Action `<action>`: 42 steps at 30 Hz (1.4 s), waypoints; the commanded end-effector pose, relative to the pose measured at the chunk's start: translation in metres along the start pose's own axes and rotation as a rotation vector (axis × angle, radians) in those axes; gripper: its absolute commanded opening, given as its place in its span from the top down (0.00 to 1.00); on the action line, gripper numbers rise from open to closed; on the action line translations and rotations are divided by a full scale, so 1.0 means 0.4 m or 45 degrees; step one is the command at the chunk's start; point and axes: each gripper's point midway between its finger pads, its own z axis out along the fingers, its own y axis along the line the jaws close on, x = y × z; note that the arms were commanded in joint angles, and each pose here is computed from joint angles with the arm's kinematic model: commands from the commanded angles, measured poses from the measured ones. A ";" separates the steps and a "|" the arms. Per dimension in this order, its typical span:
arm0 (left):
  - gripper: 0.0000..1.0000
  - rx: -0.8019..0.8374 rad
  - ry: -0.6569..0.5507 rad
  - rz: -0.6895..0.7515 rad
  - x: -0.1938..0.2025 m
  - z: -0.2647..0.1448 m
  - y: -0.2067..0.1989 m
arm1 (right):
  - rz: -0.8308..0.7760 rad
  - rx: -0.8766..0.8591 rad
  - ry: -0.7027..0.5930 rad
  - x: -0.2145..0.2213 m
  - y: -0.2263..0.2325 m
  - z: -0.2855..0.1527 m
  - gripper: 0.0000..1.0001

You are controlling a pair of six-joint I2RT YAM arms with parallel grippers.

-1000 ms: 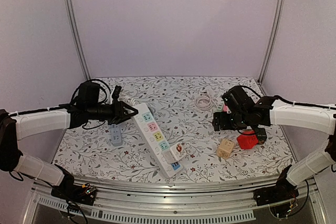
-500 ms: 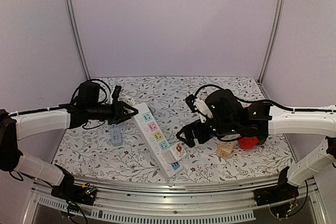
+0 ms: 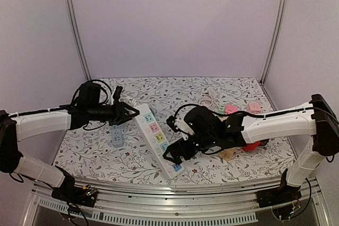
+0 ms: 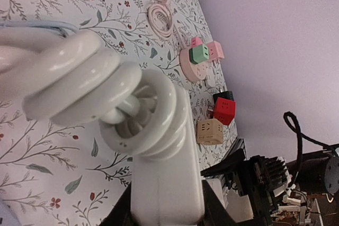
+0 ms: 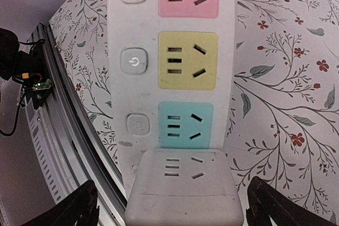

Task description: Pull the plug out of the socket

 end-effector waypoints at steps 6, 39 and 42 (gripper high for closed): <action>1.00 -0.031 -0.072 0.184 -0.025 -0.012 0.015 | 0.013 -0.092 0.024 0.004 0.029 0.051 0.27; 1.00 -0.286 -0.091 0.099 -0.027 -0.045 0.119 | 0.034 0.392 -0.076 -0.030 -0.062 0.001 0.76; 1.00 -0.263 -0.086 0.139 -0.027 -0.046 0.108 | 0.069 0.351 -0.072 -0.035 -0.060 -0.002 0.76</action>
